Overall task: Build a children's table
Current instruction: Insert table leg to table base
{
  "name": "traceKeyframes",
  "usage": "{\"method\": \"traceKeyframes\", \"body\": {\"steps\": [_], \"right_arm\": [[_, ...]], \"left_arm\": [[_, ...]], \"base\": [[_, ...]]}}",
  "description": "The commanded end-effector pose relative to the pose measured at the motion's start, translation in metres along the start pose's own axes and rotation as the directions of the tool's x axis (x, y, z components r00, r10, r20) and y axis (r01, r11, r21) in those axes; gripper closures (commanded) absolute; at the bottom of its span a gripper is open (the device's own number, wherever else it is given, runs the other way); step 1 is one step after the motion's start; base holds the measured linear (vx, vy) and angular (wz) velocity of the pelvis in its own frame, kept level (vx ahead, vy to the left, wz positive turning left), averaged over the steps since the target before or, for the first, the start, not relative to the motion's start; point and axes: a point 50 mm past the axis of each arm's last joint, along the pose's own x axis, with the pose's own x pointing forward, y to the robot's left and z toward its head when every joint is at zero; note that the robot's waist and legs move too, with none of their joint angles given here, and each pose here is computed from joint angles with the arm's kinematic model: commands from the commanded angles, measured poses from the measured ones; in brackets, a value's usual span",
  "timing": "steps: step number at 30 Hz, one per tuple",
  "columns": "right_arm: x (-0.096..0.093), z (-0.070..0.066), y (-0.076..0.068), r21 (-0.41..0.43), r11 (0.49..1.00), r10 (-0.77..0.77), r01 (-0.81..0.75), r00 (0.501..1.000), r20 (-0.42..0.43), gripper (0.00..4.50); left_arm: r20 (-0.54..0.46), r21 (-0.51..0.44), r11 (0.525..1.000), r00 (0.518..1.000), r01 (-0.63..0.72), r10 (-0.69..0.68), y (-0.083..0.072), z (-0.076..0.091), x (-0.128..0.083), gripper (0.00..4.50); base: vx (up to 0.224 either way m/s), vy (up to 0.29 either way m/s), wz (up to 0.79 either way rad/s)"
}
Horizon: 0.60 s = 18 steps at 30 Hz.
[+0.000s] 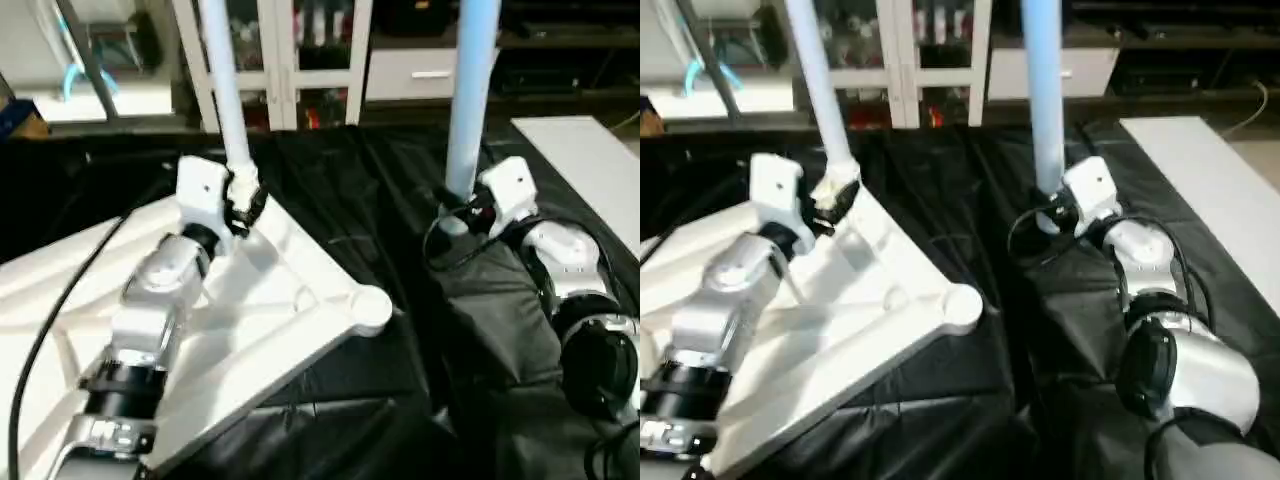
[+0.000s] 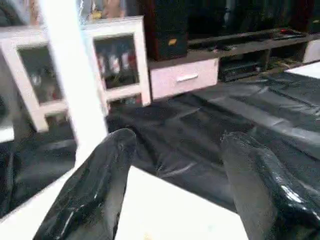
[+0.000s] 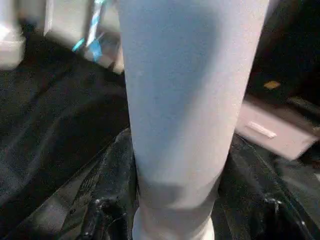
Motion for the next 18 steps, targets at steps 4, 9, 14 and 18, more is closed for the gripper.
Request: {"method": "traceKeyframes", "body": {"steps": [4, 9, 14, 18], "right_arm": [[-0.011, -0.003, 0.0, 0.066, 0.993, -0.109, 0.102, 0.988, 0.111, 2.67], [-0.023, -0.028, 0.039, -0.138, 0.989, 0.046, -0.044, 0.999, 0.014, 2.67], [-0.019, -0.015, 0.049, 0.197, 0.98, -0.047, 0.01, 0.982, 0.182, 2.67], [-0.009, 0.037, 0.04, 0.546, 0.815, -0.018, -0.195, 0.933, 0.36, 2.67]], "left_arm": [[0.029, 0.01, 0.999, 0.998, 0.054, -0.054, -0.013, -0.002, 0.002, 1.39], [-0.025, 0.024, 0.999, 0.999, 0.043, -0.042, -0.017, -0.019, -0.006, 1.39], [0.004, -0.016, 1.0, 1.0, -0.015, 0.015, -0.014, -0.019, -0.015, 1.39], [0.047, -0.043, 0.999, 0.999, -0.013, 0.015, -0.016, -0.011, -0.016, 1.39]], "base": [[0.0, 0.0, 0.0], [0.0, 0.0, 0.0], [0.0, 0.0, 0.0], [0.0, 0.0, 0.0]]}}
